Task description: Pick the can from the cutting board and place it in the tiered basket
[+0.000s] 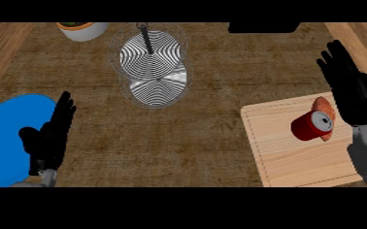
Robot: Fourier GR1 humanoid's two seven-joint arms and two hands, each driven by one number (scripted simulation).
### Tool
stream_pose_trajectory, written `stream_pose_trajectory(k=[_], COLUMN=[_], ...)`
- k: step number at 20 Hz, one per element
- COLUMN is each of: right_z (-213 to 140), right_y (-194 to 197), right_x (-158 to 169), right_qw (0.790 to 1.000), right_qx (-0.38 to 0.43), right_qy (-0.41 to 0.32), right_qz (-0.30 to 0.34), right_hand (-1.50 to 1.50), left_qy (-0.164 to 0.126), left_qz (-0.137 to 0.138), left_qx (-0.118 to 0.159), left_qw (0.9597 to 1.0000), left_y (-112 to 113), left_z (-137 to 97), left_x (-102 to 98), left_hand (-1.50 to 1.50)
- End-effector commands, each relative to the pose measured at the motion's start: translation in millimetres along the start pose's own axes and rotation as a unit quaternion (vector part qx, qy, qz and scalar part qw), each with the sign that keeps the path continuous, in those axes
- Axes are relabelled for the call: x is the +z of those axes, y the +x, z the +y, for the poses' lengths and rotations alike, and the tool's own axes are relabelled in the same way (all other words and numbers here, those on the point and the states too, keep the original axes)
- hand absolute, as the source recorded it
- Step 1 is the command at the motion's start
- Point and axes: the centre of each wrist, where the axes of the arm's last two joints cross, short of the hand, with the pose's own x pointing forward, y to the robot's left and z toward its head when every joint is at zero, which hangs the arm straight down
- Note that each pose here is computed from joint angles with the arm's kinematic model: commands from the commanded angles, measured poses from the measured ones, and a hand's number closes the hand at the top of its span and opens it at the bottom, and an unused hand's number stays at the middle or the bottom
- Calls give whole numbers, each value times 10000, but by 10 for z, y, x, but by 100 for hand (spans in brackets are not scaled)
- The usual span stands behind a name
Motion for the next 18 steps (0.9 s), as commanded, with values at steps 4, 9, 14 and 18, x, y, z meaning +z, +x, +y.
stream_pose_trajectory(k=[4,9,14,18], right_z=[243,432,466,90], right_y=[-175,-753,-601,-55], right_x=[-262,-309,-368,-356], right_qw=[9959,9821,9789,9639], right_qx=[128,298,811,2037], right_qy=[-883,-1797,-1749,-1662], right_qz=[126,483,-670,-423], right_hand=[-150,-150,-150,-150], left_qy=[-1287,-2089,-2111,-2096], left_qz=[-749,-830,-809,-794], left_qx=[137,309,215,277], left_qw=[9888,9739,9739,9742], left_y=[332,203,132,137], left_z=[-413,-772,-633,-575], left_x=[-249,-57,-92,-202], left_hand=[0,0,0,0])
